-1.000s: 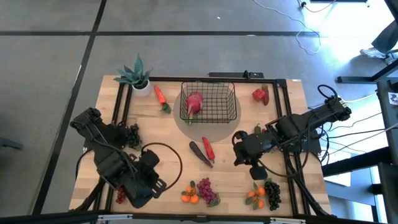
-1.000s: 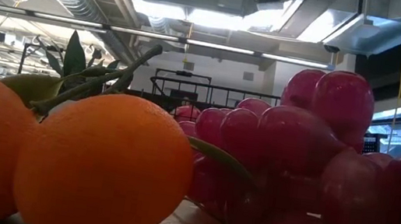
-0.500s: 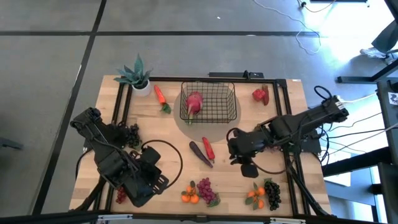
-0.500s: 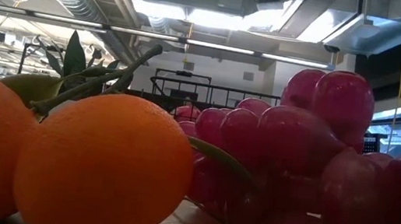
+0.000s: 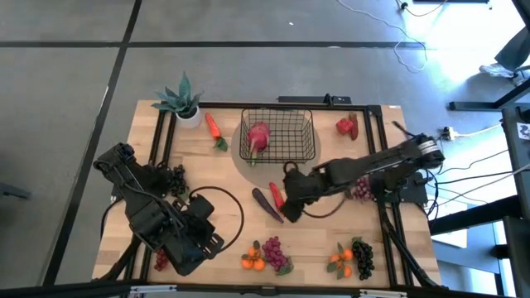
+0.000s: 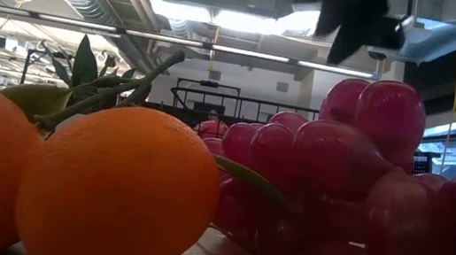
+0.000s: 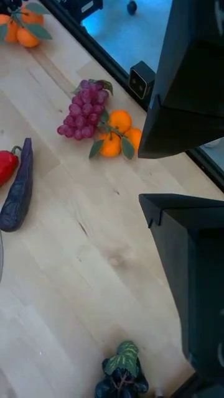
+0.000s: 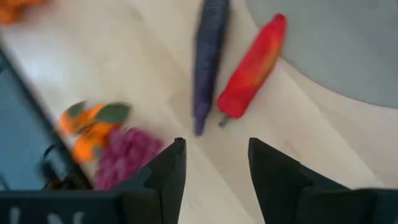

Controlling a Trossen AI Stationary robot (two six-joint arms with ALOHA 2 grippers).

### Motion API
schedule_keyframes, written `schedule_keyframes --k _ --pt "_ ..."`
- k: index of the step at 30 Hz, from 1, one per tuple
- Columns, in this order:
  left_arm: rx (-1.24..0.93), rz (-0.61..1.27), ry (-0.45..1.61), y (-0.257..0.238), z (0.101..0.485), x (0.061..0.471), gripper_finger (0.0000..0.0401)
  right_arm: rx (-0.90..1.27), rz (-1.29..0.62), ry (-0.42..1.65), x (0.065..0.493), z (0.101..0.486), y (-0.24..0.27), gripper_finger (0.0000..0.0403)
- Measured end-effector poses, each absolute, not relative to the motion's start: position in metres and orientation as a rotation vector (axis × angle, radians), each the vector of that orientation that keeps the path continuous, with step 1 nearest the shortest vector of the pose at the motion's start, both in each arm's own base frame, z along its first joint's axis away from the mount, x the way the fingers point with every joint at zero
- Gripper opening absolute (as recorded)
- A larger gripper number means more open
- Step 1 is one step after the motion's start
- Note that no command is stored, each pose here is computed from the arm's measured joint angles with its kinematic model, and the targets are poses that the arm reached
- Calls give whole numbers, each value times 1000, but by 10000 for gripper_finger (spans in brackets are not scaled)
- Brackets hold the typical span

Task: Build produce basket
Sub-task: Put the red chili pepper into the black wire basket

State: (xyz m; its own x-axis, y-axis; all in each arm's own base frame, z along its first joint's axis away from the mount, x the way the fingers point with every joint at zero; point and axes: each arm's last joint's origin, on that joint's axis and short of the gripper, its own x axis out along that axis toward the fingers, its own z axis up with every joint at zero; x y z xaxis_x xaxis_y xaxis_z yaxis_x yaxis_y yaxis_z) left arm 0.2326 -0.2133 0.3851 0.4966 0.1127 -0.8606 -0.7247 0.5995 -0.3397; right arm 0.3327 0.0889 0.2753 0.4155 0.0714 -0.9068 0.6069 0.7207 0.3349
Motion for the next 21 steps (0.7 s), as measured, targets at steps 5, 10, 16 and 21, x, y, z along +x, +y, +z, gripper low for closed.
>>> schedule_keyframes --k 5,10,16,21 --pt "-775 574 917 -213 385 233 90 726 -457 1172 352 244 78 159" --pt "-772 572 917 -213 385 233 90 719 -524 1229 364 216 69 159" --pt "-713 561 884 -212 386 233 90 739 -520 1254 377 194 62 159" --pt "-710 567 877 -211 386 234 90 755 -511 1221 385 187 57 159"
